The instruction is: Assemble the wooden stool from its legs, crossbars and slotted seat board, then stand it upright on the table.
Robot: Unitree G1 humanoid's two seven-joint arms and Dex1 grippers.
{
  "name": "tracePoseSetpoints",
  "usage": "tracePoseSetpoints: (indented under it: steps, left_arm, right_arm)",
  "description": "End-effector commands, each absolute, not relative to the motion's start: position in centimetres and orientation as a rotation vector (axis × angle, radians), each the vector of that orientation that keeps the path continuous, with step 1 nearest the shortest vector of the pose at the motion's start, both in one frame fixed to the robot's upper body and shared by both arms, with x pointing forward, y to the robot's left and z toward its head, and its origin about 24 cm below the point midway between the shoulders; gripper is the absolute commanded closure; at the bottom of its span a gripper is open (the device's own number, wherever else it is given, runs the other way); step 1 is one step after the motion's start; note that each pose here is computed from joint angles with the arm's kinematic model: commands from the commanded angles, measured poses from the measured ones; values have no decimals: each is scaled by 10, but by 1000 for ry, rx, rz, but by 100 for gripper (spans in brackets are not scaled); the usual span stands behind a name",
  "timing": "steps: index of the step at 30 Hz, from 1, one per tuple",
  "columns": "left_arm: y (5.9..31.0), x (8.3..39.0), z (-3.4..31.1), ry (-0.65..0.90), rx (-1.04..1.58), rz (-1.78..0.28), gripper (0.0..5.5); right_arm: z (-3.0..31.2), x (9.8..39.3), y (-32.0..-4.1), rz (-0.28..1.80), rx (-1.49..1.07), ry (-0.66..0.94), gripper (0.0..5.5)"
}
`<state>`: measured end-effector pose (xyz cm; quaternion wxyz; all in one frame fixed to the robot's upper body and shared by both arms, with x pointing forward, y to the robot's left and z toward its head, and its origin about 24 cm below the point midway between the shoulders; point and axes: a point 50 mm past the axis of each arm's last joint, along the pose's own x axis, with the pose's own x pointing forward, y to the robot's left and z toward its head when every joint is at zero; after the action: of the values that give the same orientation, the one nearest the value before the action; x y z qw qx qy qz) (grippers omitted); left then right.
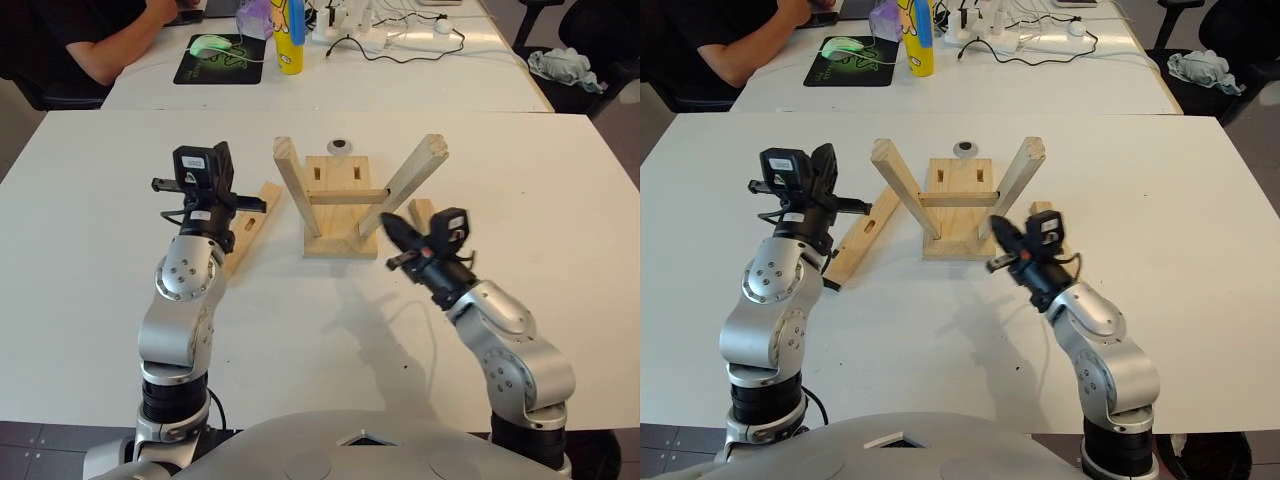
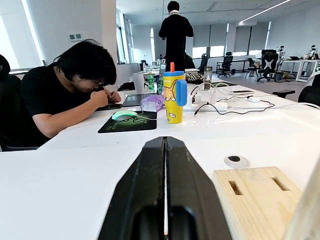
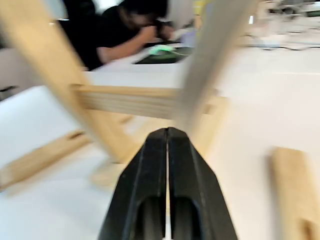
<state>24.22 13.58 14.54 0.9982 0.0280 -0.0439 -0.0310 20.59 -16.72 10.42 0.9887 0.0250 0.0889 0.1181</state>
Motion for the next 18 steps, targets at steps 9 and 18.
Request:
tracePoseSetpoints:
  steps: [9, 18]
  left_arm:
    - [126, 251, 151, -131, 85, -106, 549]
    - [92, 247, 128, -18, 225, -364, 549]
  right_arm:
    - [145, 242, -181, -43, -71, -112, 550]
    - [125, 240, -127, 385, -209, -31, 550]
